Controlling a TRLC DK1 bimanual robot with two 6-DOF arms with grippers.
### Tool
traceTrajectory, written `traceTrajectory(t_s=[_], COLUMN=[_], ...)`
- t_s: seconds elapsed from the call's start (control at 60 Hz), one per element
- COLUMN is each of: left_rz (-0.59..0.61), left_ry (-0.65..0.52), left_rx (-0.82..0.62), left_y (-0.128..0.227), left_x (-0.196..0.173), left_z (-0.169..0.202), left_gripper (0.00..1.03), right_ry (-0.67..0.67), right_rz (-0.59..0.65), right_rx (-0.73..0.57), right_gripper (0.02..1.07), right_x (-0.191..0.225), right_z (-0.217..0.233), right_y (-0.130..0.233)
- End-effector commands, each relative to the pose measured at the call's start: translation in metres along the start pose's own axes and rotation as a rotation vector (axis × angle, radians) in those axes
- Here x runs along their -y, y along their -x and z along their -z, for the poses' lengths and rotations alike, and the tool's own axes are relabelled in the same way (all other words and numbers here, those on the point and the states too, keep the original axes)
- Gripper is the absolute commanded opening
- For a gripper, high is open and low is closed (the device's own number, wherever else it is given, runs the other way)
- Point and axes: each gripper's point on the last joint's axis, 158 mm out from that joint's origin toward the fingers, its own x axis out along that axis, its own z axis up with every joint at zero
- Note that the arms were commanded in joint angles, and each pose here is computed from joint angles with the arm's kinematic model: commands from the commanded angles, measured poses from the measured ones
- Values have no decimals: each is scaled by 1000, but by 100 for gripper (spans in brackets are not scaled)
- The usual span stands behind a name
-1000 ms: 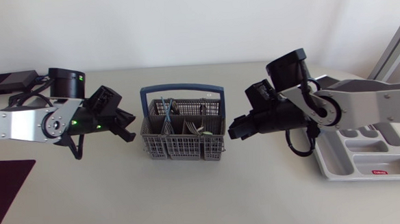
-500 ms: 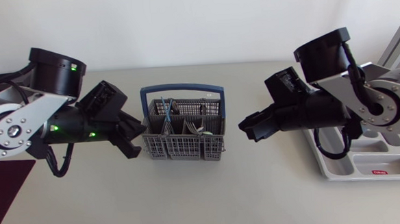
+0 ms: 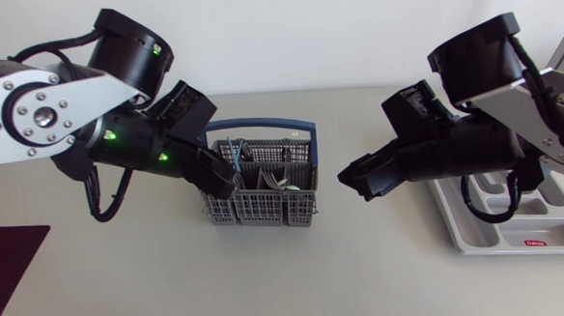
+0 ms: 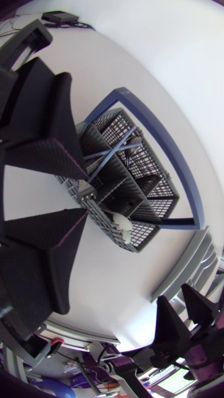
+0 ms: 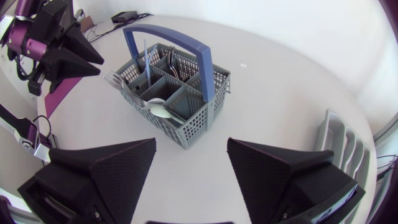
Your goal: Sort the cutlery from the basket into the organizer compartments.
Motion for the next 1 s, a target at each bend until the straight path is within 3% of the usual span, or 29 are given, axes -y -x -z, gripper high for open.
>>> traceTrajectory(t_s=[0.0,0.617,0.983], left_rz=[-2,-126,-176], left_ry=[24,12,21], left_rx=[-29,-135,-122], left_y=[-5,-37,-41], left_x=[4,3,-4], left_z=[-2,3,1], left_gripper=[36,37,13], right_ry=[13,24,25], right_rz=[-4,-14,-17], right_rx=[14,13,7], right_gripper=[86,86,86], right_x=[-5,-10,-11], right_z=[-8,-6,-1], right_y=[7,12,11])
